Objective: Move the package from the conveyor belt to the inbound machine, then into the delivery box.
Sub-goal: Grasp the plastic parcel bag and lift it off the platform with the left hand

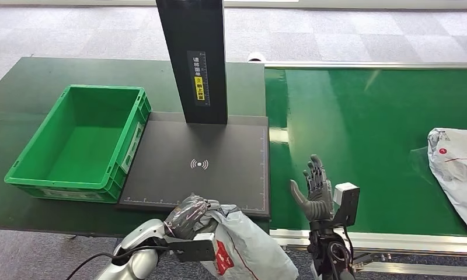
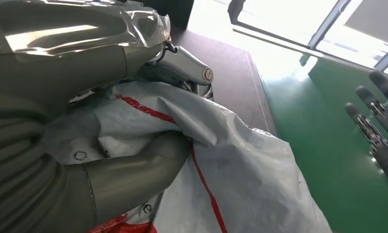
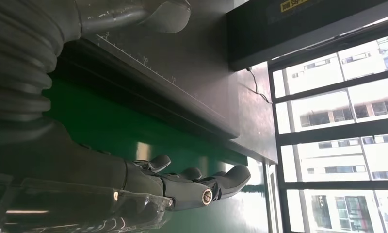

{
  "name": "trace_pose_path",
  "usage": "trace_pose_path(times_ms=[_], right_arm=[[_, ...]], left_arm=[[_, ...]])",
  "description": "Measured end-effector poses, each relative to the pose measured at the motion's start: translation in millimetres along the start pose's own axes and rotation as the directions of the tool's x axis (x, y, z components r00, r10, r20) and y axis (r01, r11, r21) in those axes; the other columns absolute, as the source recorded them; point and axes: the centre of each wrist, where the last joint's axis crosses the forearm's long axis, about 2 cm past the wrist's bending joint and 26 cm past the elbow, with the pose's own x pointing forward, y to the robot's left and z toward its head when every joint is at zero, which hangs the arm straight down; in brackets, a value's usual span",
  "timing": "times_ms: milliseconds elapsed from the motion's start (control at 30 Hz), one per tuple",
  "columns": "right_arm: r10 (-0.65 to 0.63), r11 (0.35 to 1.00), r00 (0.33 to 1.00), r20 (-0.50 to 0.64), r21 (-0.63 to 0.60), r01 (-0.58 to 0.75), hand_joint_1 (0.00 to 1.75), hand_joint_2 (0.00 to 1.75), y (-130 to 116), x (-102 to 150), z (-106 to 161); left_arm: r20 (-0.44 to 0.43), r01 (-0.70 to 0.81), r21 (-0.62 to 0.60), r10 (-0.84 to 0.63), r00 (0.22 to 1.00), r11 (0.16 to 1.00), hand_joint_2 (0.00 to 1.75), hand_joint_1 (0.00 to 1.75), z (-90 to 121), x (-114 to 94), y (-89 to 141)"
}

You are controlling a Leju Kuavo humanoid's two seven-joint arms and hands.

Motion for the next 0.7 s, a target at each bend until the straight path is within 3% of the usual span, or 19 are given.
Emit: trace_pose_path(times_ms=[167,333,500,700], right_arm=[[0.001,1.0,1.0,0.005,-0.006,-0.001,0.0,1.75,0,0,5],[0.002,1.0,1.0,0.011,-0.011,-0.002,0.0,1.75,0,1,8],[0.002,1.0,1.0,0.016,-0.012,-0.002,0.0,1.75,-1,1,8],[0.001,1.0,1.0,0.031,-0.012,-0.001,0.0,1.75,-1,2,7]], left_arm=[[0.005,0.009,0.111,-0.01,1.0,0.994,1.75,1.75,-3,1,5],[0.05,-0.061,0.299,0.048,0.998,0.952,1.75,1.75,-2,4,17],[0.132,-0.11,0.491,0.051,0.99,0.864,1.75,1.75,3,8,37],[0.164,-0.041,0.72,-0.113,0.98,0.692,1.75,1.75,14,19,68]])
